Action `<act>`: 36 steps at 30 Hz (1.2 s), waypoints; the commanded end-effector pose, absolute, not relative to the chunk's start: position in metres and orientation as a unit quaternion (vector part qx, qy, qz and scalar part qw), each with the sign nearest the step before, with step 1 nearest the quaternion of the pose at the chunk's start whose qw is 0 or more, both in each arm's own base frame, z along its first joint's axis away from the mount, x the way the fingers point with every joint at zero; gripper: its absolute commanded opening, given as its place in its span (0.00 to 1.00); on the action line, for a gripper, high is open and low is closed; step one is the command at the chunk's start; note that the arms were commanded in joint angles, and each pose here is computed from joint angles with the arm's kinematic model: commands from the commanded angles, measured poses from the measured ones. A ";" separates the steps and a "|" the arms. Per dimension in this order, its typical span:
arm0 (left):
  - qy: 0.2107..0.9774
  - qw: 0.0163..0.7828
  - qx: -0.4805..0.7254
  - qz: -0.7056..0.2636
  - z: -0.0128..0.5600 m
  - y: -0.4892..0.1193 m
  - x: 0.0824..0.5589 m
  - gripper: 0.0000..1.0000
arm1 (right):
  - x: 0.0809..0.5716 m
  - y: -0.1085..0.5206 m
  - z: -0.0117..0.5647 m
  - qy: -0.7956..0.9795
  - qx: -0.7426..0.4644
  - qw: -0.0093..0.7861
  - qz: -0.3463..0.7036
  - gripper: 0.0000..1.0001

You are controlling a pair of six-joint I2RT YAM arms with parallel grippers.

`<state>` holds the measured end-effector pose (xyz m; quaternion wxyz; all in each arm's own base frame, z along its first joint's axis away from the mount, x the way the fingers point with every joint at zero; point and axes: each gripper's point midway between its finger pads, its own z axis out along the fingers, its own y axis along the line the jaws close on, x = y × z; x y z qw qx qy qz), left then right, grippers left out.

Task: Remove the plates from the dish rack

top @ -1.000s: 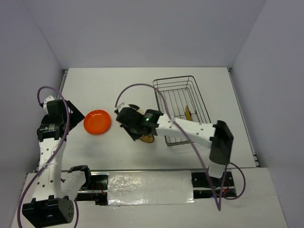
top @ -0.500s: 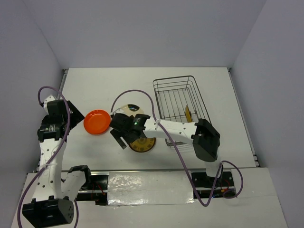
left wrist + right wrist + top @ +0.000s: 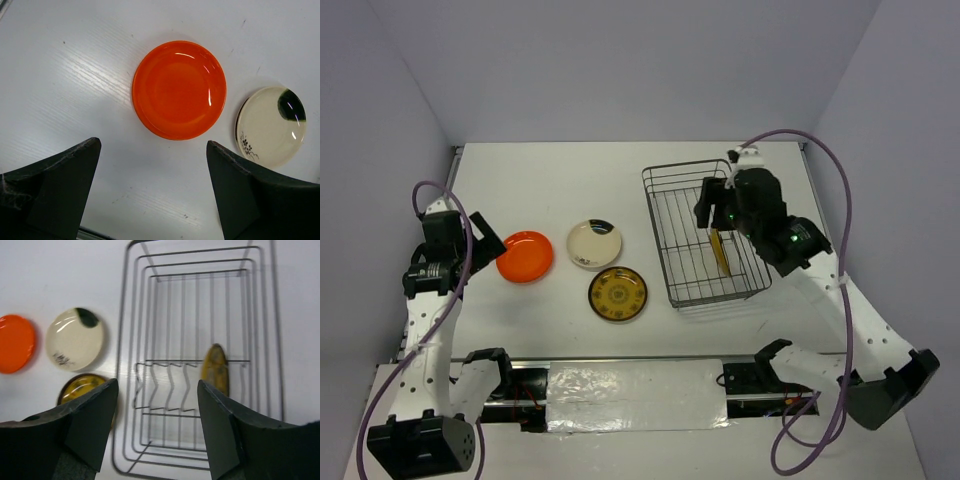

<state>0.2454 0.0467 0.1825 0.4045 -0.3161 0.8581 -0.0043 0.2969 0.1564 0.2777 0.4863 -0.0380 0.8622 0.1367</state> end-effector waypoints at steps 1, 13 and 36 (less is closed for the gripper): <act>0.857 0.424 -0.290 -0.024 0.190 0.040 0.256 0.99 | 0.306 0.120 0.238 0.891 -0.046 0.440 0.097 0.71; 0.861 0.424 -0.279 -0.027 0.191 0.033 0.257 0.99 | 0.316 0.100 0.153 0.935 -0.037 0.343 0.086 0.47; 0.855 0.426 -0.295 -0.012 0.192 0.036 0.252 0.99 | 0.281 0.162 0.325 0.833 -0.137 0.474 0.250 0.00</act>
